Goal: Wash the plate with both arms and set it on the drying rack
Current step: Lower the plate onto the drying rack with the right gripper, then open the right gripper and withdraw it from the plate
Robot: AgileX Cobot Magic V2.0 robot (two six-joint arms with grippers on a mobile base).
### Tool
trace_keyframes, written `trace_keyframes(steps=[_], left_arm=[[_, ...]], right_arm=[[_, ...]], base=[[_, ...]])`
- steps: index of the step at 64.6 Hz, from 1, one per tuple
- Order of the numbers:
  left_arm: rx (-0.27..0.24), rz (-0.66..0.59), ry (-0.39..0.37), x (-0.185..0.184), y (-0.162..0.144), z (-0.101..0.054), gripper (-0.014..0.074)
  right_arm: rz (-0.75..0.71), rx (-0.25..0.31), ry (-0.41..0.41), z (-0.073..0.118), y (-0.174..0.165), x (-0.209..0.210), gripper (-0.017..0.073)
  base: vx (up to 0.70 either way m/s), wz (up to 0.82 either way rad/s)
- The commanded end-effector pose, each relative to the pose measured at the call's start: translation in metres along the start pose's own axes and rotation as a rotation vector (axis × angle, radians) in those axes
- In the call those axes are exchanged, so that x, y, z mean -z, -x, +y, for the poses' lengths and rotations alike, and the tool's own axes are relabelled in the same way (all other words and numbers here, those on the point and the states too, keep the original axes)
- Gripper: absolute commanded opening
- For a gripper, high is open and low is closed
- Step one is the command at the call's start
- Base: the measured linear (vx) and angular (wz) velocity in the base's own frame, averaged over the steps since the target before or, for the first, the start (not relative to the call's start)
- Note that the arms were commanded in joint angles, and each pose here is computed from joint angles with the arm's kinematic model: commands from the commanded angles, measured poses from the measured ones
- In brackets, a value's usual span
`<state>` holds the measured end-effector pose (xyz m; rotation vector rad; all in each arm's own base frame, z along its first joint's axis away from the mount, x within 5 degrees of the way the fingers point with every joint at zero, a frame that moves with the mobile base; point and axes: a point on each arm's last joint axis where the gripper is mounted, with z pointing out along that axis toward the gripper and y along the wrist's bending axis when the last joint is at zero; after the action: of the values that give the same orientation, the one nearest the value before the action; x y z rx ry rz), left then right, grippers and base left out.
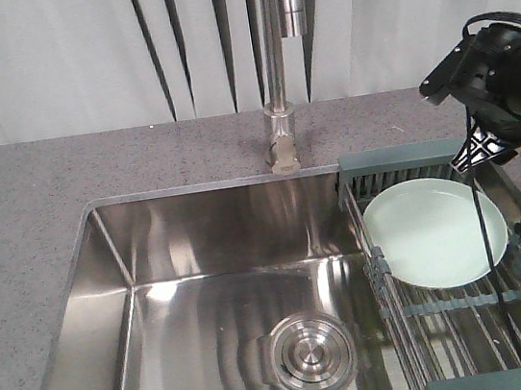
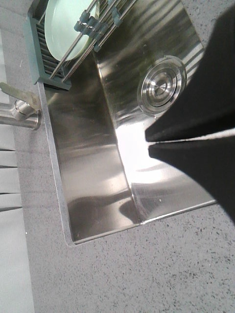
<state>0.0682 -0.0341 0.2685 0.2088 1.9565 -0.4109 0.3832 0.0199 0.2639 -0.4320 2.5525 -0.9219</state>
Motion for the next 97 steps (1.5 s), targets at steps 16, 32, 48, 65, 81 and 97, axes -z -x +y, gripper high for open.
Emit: trace_keyframes(steps=[16,32,48,65,81,97], left_arm=[[0.026,-0.075,0.009,0.002,0.012,0.0,-0.0007],[0.026,-0.075,0.009,0.002,0.012,0.0,-0.0007],[0.026,-0.072,0.008,0.002,0.012,0.0,-0.0007],[0.026,-0.071,0.007,0.002,0.012,0.0,-0.0007],[0.034,-0.081,0.006,0.002,0.013,0.0,-0.0007],[0.133,-0.27,0.004,0.011,0.048,-0.002,-0.0007]], right_arm=[[-0.358,-0.221,0.247,-0.049,-0.013,0.106,-0.0015],[-0.69,-0.21,0.523,-0.069,-0.053,0.199,-0.0008],[-0.939,-0.21,0.653,-0.041,-0.128,0.224,-0.0006],[-0.922,-0.223,0.654,0.021,-0.218,0.18,-0.0004],[-0.927,-0.236,0.635,0.053,-0.259,0.155,-0.0004],[-0.95,-0.243,0.623,0.055,-0.266,0.154,-0.0004]], base=[[0.0,0.0],[0.0,0.0],[0.0,0.0],[0.0,0.0],[0.0,0.0],[0.0,0.0]])
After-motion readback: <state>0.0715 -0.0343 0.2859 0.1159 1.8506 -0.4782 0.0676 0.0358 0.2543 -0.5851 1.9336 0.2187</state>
